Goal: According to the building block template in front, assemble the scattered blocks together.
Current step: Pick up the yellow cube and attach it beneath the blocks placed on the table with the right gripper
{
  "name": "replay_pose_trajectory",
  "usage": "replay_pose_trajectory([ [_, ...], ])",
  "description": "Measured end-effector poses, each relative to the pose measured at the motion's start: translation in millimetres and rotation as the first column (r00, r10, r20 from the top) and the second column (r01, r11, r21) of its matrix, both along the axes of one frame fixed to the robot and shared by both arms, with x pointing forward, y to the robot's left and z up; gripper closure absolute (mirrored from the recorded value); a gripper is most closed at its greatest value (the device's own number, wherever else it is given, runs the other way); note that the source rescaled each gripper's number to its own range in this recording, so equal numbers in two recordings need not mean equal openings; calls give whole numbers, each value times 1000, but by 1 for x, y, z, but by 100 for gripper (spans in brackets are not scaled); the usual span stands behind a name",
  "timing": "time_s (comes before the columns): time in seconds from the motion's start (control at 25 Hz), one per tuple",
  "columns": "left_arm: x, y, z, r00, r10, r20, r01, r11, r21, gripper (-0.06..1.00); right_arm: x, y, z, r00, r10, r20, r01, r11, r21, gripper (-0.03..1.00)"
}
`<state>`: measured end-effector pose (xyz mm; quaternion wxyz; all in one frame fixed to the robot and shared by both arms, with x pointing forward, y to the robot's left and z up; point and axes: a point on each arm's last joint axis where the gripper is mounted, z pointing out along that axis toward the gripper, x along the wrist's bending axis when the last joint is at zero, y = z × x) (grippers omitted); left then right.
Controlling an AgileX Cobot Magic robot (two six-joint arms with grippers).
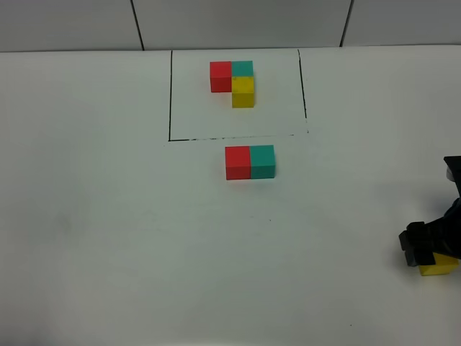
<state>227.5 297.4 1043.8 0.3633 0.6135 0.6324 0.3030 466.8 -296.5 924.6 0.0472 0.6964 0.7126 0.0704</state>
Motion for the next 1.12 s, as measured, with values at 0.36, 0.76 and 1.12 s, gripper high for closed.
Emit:
replay_pose_trajectory([
  [0.36,0,0,0,1000,0,0,0,1000,0,40,3,-11,-8,999,-32,-16,32,999,17,32],
  [0.76,0,0,0,1000,0,0,0,1000,0,40,4,-10,-13,999,-17,-27,18,999,32,32],
  [1.12,0,0,0,1000,-1,0,1,1000,2,40,9,-11,-33,998,-25,-60,27,999,30,32],
])
